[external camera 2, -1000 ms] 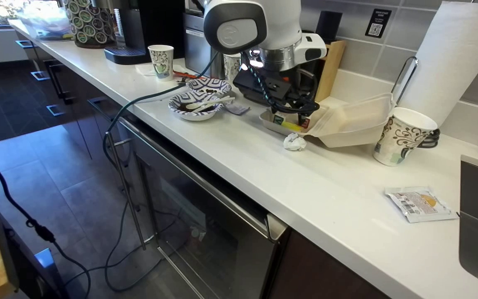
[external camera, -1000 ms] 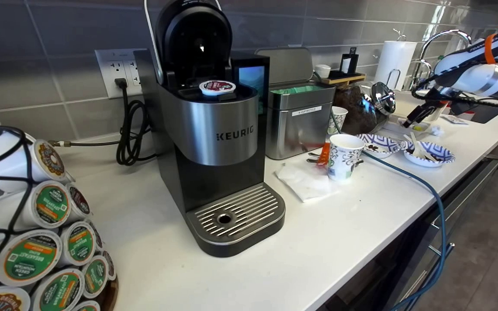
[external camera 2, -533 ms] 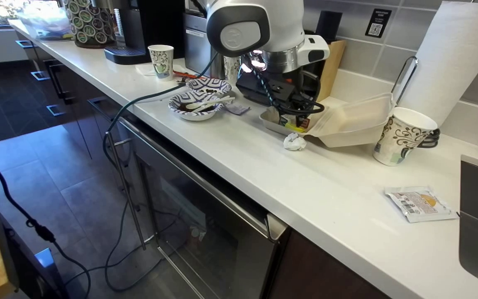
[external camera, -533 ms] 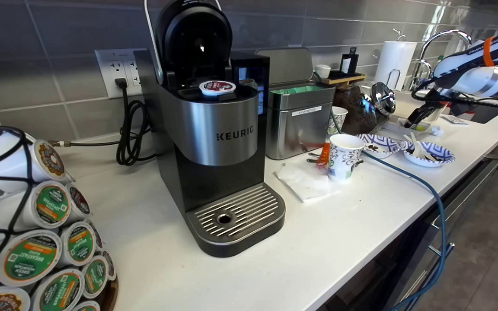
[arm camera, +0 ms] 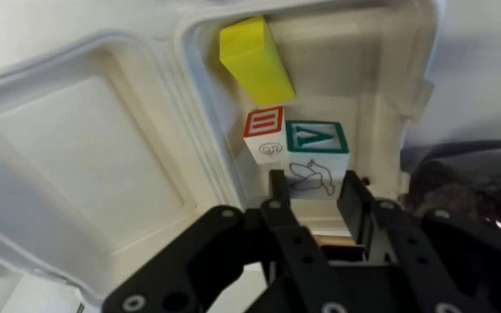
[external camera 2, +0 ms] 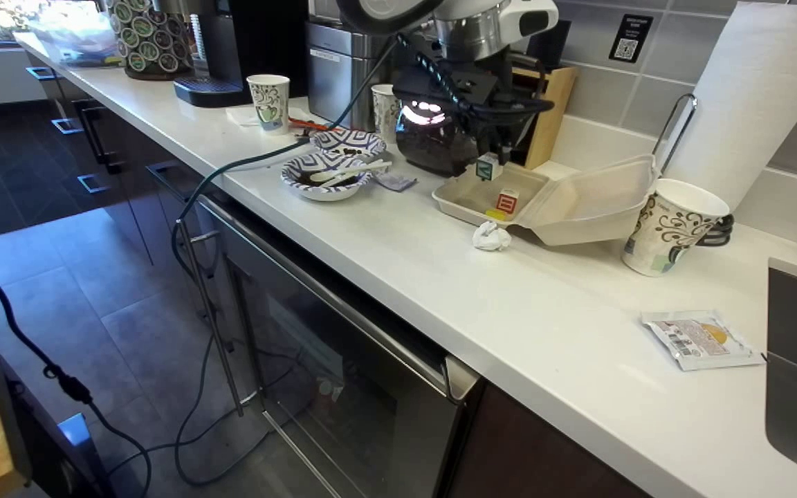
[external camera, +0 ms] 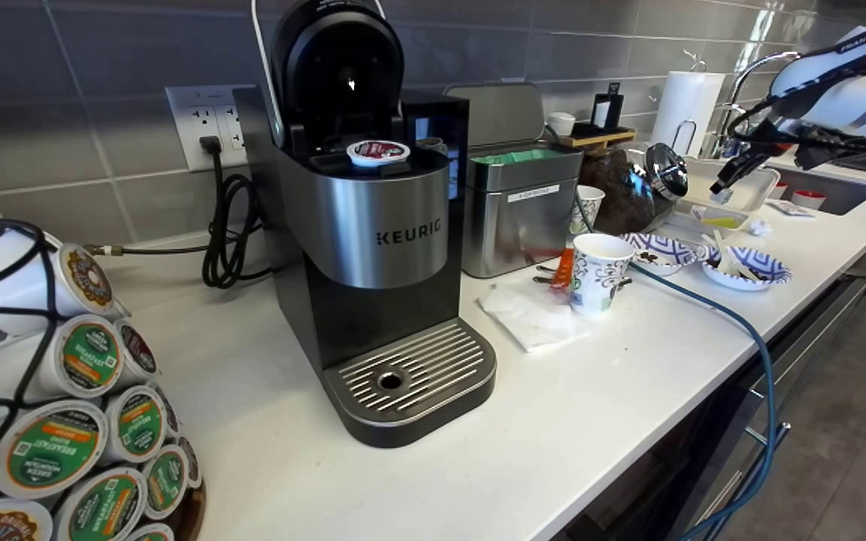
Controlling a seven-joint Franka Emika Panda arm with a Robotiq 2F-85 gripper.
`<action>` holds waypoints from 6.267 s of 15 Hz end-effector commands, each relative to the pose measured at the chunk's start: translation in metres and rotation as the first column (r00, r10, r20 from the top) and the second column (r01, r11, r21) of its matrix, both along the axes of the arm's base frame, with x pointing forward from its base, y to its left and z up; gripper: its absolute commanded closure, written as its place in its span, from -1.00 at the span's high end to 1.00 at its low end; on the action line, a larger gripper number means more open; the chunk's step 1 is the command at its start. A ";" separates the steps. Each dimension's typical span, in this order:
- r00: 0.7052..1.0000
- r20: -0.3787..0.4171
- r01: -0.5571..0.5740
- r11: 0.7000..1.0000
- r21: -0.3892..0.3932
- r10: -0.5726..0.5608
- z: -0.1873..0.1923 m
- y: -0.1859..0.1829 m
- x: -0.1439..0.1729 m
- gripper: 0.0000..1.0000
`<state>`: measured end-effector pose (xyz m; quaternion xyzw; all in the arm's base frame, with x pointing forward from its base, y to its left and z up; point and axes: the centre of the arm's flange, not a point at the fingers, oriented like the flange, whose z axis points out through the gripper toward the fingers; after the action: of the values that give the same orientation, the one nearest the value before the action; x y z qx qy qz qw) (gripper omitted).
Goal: Remove the cubes from the tray
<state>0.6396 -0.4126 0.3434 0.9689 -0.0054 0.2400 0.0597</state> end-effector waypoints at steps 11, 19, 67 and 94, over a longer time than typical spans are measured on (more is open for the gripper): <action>0.925 0.058 0.368 0.924 0.107 -0.375 -0.024 0.061 -0.128 -0.82; 0.720 0.110 0.658 0.725 0.206 -0.685 -0.073 0.042 -0.184 0.18; 0.448 -0.303 0.893 0.405 0.197 -0.841 0.028 0.003 0.065 1.00; 0.402 -0.303 0.907 0.329 0.264 -0.864 -0.042 -0.034 0.087 1.00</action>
<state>0.6977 -0.4250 0.3085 0.8162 -0.5686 0.1027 0.0022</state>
